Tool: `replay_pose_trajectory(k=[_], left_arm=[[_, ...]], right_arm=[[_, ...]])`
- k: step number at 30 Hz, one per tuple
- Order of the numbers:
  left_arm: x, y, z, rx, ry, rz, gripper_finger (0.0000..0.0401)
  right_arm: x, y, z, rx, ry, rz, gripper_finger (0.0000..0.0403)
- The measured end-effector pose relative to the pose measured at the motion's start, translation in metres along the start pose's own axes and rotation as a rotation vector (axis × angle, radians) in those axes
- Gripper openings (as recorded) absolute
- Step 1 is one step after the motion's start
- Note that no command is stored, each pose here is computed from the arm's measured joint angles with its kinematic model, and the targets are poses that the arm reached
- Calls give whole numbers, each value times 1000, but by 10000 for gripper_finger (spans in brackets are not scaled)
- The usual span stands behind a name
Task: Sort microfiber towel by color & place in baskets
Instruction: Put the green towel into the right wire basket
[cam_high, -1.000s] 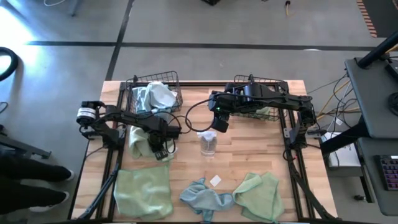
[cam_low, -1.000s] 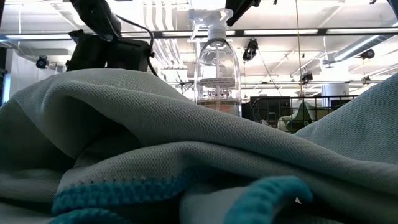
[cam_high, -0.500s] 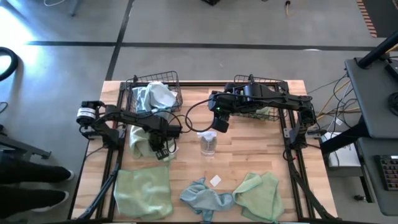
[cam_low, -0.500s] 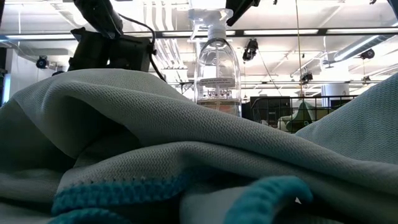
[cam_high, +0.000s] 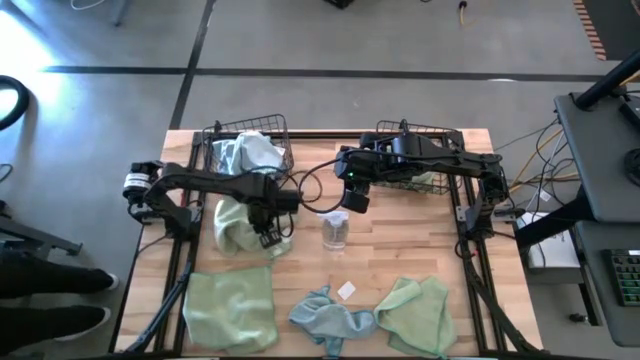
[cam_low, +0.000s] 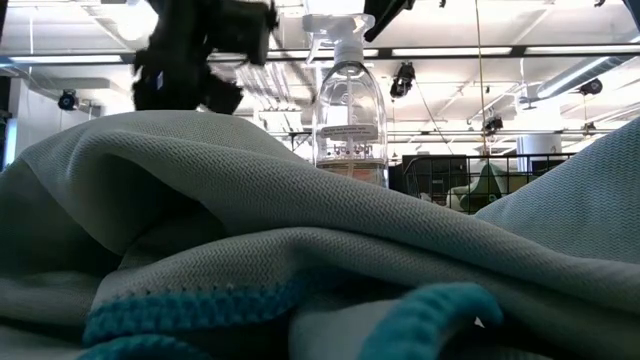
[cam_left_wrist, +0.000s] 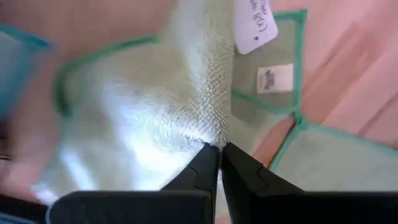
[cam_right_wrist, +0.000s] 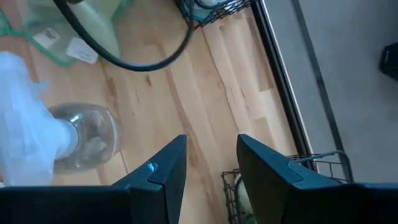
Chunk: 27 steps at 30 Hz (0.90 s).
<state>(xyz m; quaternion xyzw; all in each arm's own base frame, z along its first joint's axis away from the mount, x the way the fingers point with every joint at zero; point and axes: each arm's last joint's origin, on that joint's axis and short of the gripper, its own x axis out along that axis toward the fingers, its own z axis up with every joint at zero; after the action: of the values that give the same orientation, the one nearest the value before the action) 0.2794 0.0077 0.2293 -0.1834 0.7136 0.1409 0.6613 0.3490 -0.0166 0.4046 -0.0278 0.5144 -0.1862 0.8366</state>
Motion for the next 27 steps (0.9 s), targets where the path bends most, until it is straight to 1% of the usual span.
replay_pose_trajectory(k=[3, 8, 13, 18, 22, 27], left_arm=[[-26, -2, 5, 25, -66, 43, 1], [-70, -3, 9, 23, -183, 123, 1], [-116, -4, 7, 4, -316, 142, 1], [-162, -2, -1, -19, -465, 145, 1], [-197, 2, -11, -44, -589, 156, 1], [-232, 8, -25, -75, -738, 159, 1]], right_arm=[[0, 0, 0, -17, 0, 0, 137], [0, 0, 0, -19, -2, 0, 137], [0, 0, 1, -15, -10, 1, 137], [0, 0, 3, -14, -34, 2, 137], [0, 1, 9, -22, -94, 8, 137], [-2, 2, 20, -27, -197, 15, 137]])
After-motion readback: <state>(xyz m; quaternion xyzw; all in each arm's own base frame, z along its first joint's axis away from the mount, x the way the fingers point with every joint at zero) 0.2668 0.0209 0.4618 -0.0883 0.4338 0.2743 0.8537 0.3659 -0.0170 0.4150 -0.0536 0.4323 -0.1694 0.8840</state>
